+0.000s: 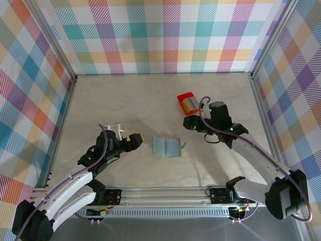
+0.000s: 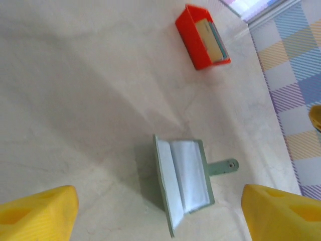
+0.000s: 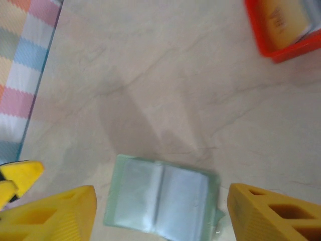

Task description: Put the credit cards into the card holder

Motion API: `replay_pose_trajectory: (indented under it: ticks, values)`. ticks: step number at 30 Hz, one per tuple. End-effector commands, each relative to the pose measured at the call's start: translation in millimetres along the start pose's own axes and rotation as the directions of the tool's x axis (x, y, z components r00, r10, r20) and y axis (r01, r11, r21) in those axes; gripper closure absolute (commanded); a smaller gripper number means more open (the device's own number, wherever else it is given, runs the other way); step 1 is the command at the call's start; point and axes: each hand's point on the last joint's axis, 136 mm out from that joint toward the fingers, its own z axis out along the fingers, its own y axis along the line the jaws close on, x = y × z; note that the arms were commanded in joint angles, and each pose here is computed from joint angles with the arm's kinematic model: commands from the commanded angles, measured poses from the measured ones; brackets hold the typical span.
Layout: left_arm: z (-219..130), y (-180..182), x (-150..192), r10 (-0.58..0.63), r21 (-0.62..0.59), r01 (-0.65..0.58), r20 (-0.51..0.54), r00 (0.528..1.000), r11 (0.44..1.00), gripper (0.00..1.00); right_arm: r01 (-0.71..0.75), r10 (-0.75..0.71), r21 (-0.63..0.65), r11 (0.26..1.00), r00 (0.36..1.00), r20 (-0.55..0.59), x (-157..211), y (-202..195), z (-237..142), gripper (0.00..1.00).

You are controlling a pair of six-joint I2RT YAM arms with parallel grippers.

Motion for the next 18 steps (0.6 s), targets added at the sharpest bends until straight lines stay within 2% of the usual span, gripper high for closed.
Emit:
replay_pose_trajectory:
  ticks: [1,5,10,15,18]
  values:
    - [-4.0,-6.4,-19.9,0.036,0.015,-0.037,0.020,0.999,0.999,0.13,0.055,-0.071,0.108,0.993,0.987,0.147,-25.4,-14.6,-17.9,0.28]
    - [0.5,-6.9,-37.9,0.026,0.021,-0.027,0.024,0.999,0.999,0.09,0.166,-0.190,0.178,0.970,0.974,0.125,-30.3,-19.7,-23.6,0.30]
    - [7.5,-4.0,-61.3,0.037,-0.031,-0.036,0.017,0.999,0.999,0.00,0.233,-0.247,0.324,0.917,0.969,0.002,-40.1,-39.7,-22.8,0.25]
    - [20.9,1.4,-71.0,-0.023,-0.073,0.021,-0.031,0.999,0.997,0.00,0.219,-0.193,0.208,0.953,0.972,-0.137,-42.3,-36.2,0.9,0.28]
    - [28.4,-1.5,-74.5,-0.043,-0.059,0.040,-0.039,0.998,0.997,0.00,0.237,-0.194,0.188,0.953,0.955,-0.223,-45.7,-40.5,18.5,0.32]
